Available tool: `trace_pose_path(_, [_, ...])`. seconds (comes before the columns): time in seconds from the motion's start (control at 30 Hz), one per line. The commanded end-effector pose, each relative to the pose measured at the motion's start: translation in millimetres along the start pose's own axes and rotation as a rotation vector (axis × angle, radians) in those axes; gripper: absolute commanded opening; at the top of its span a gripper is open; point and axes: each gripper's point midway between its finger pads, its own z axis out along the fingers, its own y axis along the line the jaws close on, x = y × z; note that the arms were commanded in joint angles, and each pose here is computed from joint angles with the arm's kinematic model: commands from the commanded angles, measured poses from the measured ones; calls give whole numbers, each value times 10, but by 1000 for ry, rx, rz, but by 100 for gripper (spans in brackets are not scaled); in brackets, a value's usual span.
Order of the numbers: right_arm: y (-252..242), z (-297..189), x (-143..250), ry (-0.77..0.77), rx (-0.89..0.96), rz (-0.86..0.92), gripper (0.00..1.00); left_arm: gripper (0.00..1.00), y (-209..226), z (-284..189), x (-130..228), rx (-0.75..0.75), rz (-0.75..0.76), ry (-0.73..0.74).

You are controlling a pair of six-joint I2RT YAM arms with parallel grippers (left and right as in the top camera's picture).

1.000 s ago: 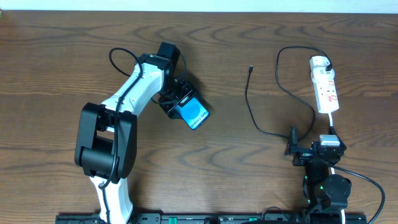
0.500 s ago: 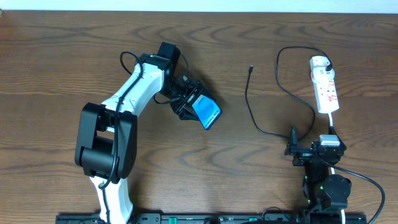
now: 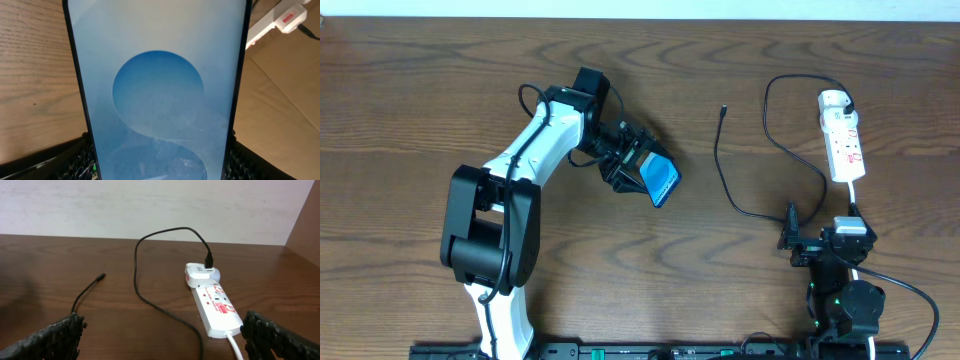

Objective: Plug charger to phone and switch on socket
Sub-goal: 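Lift the smartphone with the left gripper and tilt it upright, then move the right gripper toward the phone and grasp its side edge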

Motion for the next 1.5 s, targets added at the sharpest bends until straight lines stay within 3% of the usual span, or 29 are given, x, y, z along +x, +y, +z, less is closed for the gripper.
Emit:
trace_pose_path(0.0, [23, 1, 18, 5, -9, -9, 99, 66, -142, -56, 183, 64, 31, 60])
trace_pose_path(0.77, [25, 1, 2, -1, -10, -9, 99, 66, -347, -76, 150, 144, 83, 66])
trace_pose_path(0.9, [181, -8, -6, -5, -101, 4, 99, 66, -391, -81, 123, 157, 92, 57])
trace_pose_path(1.0, [316, -27, -23, 0, -181, 143, 99, 66, -411, -83, 111, 163, 82, 54])
trace_pose_path(1.27, [419, -49, -42, 82, -236, 845, 99, 66, -437, -90, 148, 177, 60, 78])
trace_pose_path(1.47, [313, -27, -57, 58, -178, 923, 99, 66, -490, -98, 118, 193, 86, 67])
